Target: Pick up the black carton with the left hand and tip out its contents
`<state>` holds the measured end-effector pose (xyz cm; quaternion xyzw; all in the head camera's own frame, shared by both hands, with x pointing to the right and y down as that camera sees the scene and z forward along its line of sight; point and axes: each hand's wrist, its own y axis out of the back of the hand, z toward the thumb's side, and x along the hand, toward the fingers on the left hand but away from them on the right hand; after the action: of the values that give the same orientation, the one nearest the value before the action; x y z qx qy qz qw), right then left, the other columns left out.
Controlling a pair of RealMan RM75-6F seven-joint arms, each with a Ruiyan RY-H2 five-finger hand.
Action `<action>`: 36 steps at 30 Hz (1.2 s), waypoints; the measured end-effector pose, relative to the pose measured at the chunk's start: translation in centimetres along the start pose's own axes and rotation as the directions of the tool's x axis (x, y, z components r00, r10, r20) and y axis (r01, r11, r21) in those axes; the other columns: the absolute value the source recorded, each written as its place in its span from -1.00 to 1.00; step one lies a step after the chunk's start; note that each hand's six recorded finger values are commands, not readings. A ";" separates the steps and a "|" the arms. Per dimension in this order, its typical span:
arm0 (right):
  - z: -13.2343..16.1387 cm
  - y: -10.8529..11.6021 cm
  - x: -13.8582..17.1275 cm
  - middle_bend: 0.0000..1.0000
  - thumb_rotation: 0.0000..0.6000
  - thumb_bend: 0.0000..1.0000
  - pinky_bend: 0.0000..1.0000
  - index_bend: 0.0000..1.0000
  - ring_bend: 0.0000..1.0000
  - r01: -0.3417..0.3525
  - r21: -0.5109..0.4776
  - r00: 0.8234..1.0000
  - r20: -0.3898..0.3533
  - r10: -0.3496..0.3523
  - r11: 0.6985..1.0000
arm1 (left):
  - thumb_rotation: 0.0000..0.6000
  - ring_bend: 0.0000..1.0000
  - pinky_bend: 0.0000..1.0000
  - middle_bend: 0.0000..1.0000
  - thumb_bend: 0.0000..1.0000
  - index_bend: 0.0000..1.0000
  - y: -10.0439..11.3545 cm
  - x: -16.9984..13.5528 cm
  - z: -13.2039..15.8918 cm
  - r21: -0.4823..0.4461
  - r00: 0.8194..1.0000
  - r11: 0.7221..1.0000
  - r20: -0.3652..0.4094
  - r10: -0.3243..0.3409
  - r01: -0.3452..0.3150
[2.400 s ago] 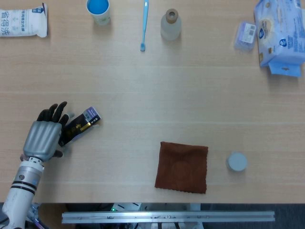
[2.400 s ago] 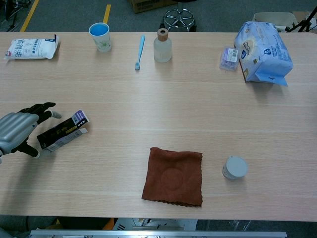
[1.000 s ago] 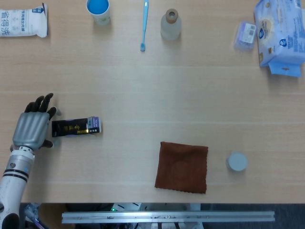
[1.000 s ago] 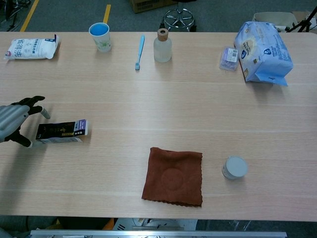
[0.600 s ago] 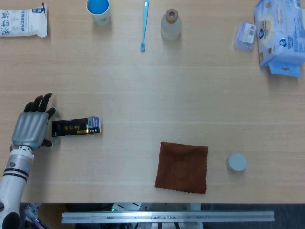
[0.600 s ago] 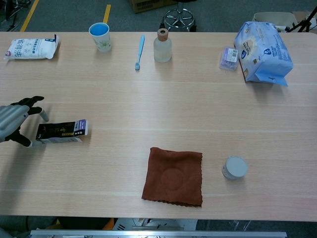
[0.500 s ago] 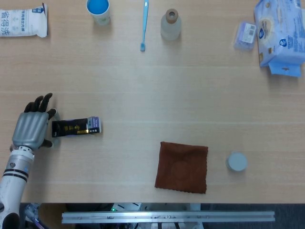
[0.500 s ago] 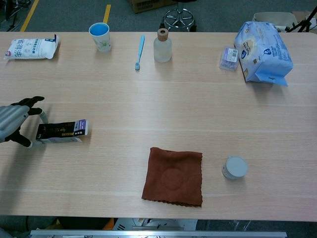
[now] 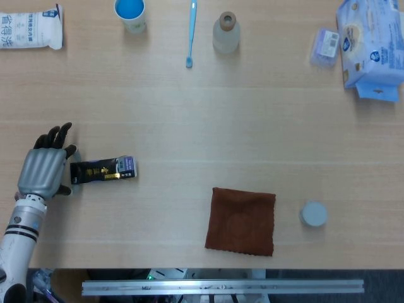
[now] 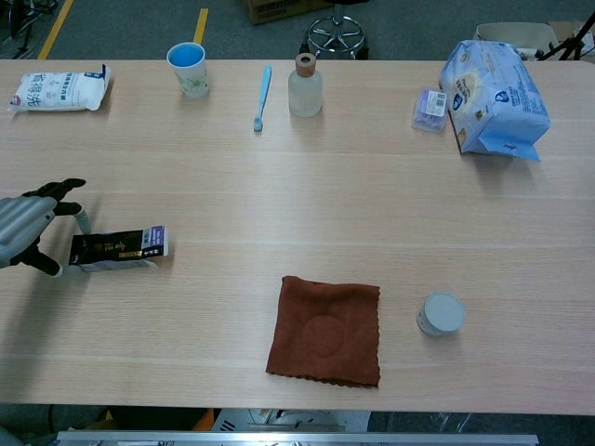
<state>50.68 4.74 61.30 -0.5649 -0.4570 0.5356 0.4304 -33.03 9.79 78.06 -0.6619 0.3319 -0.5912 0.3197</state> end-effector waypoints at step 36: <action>0.4 0.4 0.0 -0.57 1.00 -0.59 -0.54 -0.73 -0.74 0.013 0.000 1.000 -0.014 -0.013 1.000 | 1.00 -0.99 -0.74 -0.91 -0.72 0.14 9.0 -1.0 1.5 0.356 0.968 0.900 0.122 0.220 -0.250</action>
<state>50.29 4.61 60.90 -0.5656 -0.4576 0.5289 0.4369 -32.19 5.51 69.98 -0.5677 0.2796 -0.5736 0.5200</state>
